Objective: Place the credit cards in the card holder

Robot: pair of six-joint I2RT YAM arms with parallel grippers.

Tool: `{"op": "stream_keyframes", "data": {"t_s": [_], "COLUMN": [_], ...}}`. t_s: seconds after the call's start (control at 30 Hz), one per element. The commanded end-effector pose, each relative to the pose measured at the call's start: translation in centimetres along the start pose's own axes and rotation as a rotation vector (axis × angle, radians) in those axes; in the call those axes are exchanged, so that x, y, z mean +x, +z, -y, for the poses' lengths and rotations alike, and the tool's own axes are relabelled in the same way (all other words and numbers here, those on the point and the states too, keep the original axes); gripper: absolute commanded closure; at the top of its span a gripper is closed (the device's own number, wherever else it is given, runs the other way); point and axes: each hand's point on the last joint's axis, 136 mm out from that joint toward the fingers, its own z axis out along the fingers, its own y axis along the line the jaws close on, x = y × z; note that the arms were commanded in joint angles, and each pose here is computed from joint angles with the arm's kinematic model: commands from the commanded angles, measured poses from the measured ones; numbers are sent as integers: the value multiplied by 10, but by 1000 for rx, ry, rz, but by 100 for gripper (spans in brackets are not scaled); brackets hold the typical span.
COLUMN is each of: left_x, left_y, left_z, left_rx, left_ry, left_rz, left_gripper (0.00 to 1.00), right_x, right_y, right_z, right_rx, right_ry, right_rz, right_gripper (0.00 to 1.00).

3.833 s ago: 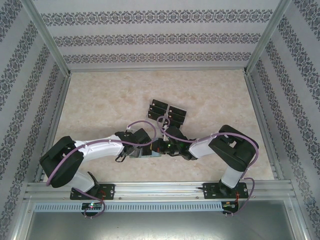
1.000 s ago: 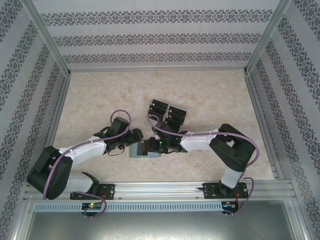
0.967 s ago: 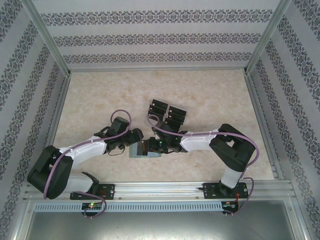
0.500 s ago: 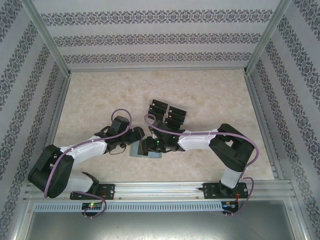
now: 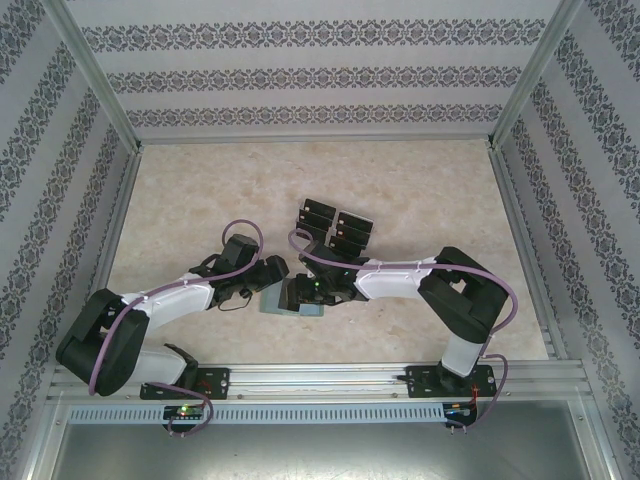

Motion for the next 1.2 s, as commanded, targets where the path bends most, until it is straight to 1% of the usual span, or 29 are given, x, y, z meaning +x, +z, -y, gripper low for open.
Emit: {"op": "stream_keyframes", "data": {"t_s": [0.0,0.23,0.33,0.67,1.17], "left_x": [-2,-2,-2,-1,0], "left_y": [2,3,3,4,6], "left_z": [-1,-1,0,-1,-2], "left_rx": [11,12,12,9,12], "left_ry": [-17,-14,-12,-12,-13], "left_rz": [5,1,0,-2,-5], "left_gripper": [19,19,19,19,19], "right_x": [-3,-11,-13,-10,-9], "right_y": [-4,-25,-31,-15,-3], "right_z": [-2,-14,-13,-8,-6], "right_rx": [19,-8,8,5,11], "right_ry": [-19,-42,-53,-28,-24], "right_rz": [19,78,87,50,29], "right_gripper": [64,64,64,64,64]}}
